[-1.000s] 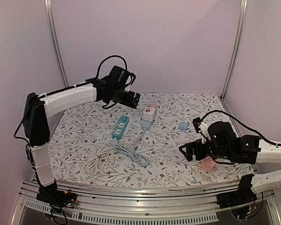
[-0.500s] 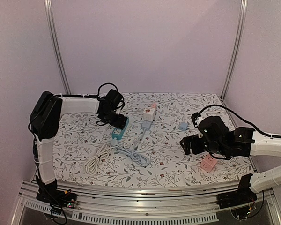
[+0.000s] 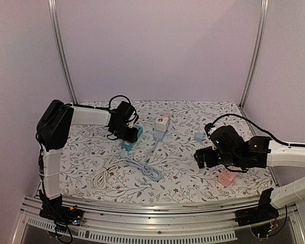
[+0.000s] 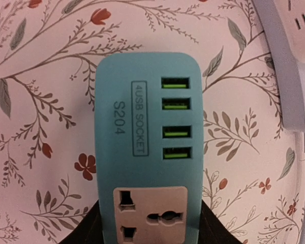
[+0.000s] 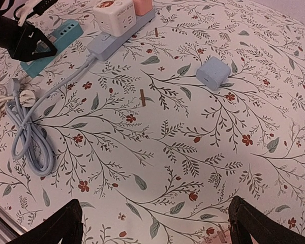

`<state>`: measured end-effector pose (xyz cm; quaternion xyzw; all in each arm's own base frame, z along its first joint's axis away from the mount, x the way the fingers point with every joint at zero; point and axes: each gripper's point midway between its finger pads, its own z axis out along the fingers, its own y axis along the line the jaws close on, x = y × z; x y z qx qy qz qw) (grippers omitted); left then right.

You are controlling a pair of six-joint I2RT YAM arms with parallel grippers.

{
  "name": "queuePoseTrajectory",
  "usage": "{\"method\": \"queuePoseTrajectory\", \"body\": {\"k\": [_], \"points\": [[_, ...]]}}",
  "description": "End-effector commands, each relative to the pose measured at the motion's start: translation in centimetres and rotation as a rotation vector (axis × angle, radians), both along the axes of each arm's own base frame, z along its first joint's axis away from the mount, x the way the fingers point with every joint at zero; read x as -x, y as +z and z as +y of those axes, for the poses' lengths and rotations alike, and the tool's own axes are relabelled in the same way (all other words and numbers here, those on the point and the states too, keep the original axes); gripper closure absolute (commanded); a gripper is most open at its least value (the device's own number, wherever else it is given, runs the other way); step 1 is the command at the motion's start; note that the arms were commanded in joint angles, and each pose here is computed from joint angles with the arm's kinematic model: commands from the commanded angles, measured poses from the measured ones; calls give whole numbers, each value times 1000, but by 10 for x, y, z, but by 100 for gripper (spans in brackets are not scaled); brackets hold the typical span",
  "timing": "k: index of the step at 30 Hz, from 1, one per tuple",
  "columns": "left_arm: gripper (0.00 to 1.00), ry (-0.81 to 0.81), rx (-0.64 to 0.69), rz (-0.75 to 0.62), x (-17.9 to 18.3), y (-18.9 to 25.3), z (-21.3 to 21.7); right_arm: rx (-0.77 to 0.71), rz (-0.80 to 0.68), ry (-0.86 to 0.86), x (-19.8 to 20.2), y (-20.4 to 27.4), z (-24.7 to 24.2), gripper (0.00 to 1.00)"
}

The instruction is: Insert the plug

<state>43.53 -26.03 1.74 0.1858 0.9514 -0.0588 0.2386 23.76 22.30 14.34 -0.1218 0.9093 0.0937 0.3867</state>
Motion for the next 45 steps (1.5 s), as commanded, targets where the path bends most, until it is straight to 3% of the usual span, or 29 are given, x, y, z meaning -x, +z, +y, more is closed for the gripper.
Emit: {"method": "queuePoseTrajectory", "body": {"k": [1,4,9,13,22,28,31,35,37,45], "points": [[77,11,-5,-48,-8,9,4,-6,-1,-3,-2,6,2,1],[84,23,-3,-134,-16,39,9,-11,-2,4,-2,7,4,1],[85,118,-50,-393,-34,121,39,-18,1,16,-1,8,7,1],[86,129,19,-566,-29,191,47,-23,-5,20,-1,10,7,1],[85,182,-66,-707,-5,265,83,-35,-10,38,2,14,11,1],[85,139,107,-852,32,354,84,-43,-14,41,1,16,14,1],[85,108,85,-911,51,380,78,-40,-12,44,2,15,16,1],[85,153,-47,-955,62,387,87,-38,-11,49,2,14,18,1],[84,117,-46,-931,63,378,79,-36,-11,52,3,14,18,1],[82,-293,8,-668,96,254,-41,-28,-18,47,3,17,16,1]]}}
